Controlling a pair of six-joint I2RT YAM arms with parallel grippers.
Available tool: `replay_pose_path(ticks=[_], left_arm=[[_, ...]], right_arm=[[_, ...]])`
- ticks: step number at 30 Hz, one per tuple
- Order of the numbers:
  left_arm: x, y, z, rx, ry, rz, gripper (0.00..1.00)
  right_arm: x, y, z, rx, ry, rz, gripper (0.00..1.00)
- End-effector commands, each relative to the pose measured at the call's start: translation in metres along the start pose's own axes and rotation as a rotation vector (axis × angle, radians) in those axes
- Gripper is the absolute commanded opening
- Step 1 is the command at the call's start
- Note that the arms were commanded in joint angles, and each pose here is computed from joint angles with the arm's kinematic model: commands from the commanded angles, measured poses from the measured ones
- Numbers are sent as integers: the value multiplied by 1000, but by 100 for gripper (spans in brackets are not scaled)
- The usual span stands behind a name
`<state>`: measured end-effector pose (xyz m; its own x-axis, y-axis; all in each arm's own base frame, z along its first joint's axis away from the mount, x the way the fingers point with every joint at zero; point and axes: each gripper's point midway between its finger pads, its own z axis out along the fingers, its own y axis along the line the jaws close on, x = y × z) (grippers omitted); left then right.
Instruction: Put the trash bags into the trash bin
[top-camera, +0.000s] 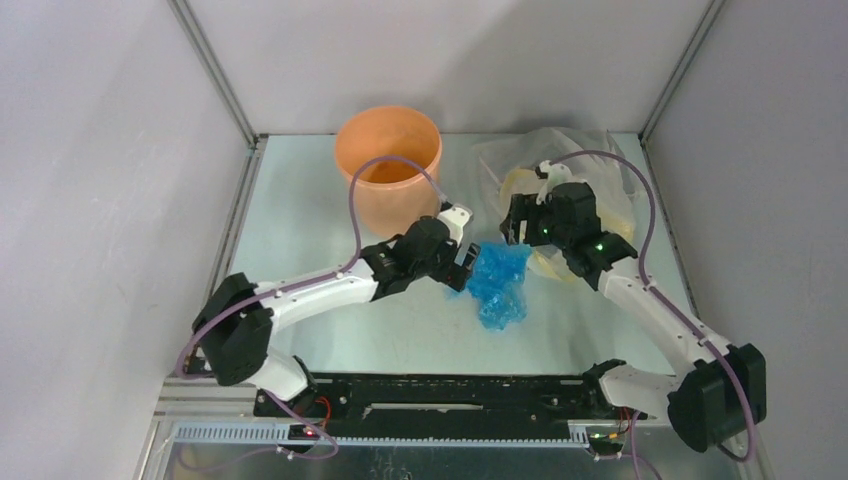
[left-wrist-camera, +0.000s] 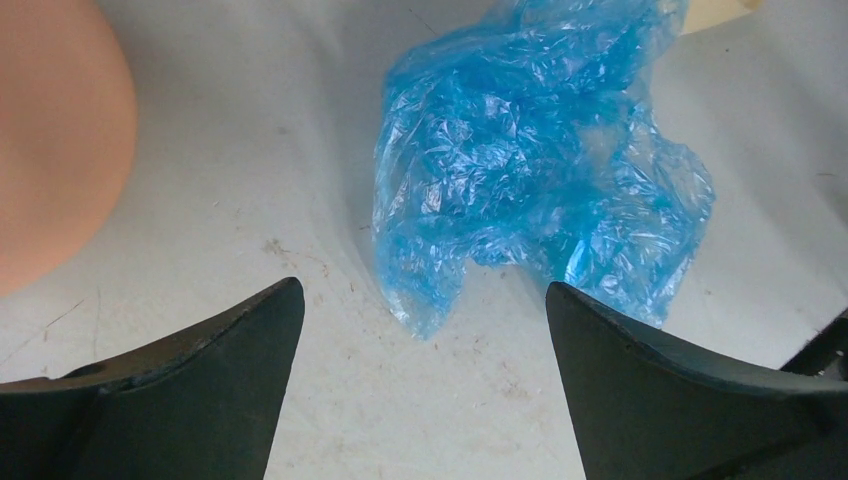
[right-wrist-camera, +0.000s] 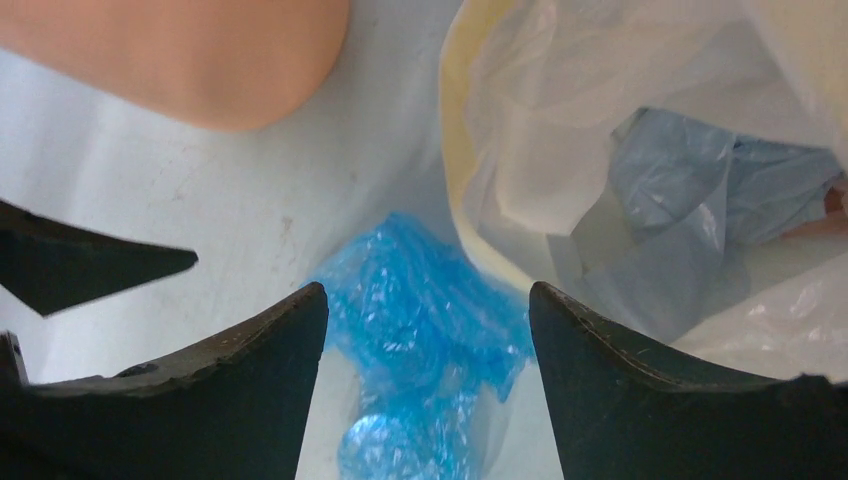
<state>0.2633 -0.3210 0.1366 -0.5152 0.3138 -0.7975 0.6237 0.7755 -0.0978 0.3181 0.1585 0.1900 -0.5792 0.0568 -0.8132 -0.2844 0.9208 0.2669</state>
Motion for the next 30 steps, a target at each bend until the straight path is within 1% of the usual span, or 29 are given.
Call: replay_pose_path(ticks=[1, 7, 8, 11, 13, 15, 17, 18, 19, 23, 26, 28, 30], left_arm=[[-5, -8, 18, 20, -45, 25, 100], [2, -17, 37, 28, -31, 44, 100], [5, -17, 40, 23, -20, 45, 99], [10, -16, 46, 10, 1, 43, 94], [14, -14, 50, -2, 20, 44, 89], [21, -11, 55, -23, 49, 49, 86], [26, -9, 57, -37, 68, 55, 84], [28, -9, 58, -41, 76, 56, 83], [29, -8, 59, -44, 85, 59, 82], [34, -5, 64, -65, 114, 66, 73], [39, -4, 69, -79, 137, 64, 70], [43, -2, 71, -88, 148, 64, 69], [46, -1, 74, -98, 159, 61, 66]], right_arm=[[-29, -12, 20, 70, -111, 15, 77], [-20, -19, 52, 92, -58, 12, 75], [-18, -20, 57, 94, -46, 14, 72], [-13, -25, 67, 103, -30, 24, 57], [-13, -34, 72, 121, -26, 43, 41], [-16, -44, 75, 135, -27, 63, 23], [-22, -61, 77, 173, -38, 87, 8], [-25, -71, 77, 193, -43, 99, 3], [-29, -80, 77, 214, -47, 110, 0], [-41, -121, 72, 337, -74, 145, 0], [-51, -146, 65, 408, -94, 171, 0], [-57, -154, 59, 433, -103, 179, 0], [-63, -153, 53, 434, -112, 171, 1]])
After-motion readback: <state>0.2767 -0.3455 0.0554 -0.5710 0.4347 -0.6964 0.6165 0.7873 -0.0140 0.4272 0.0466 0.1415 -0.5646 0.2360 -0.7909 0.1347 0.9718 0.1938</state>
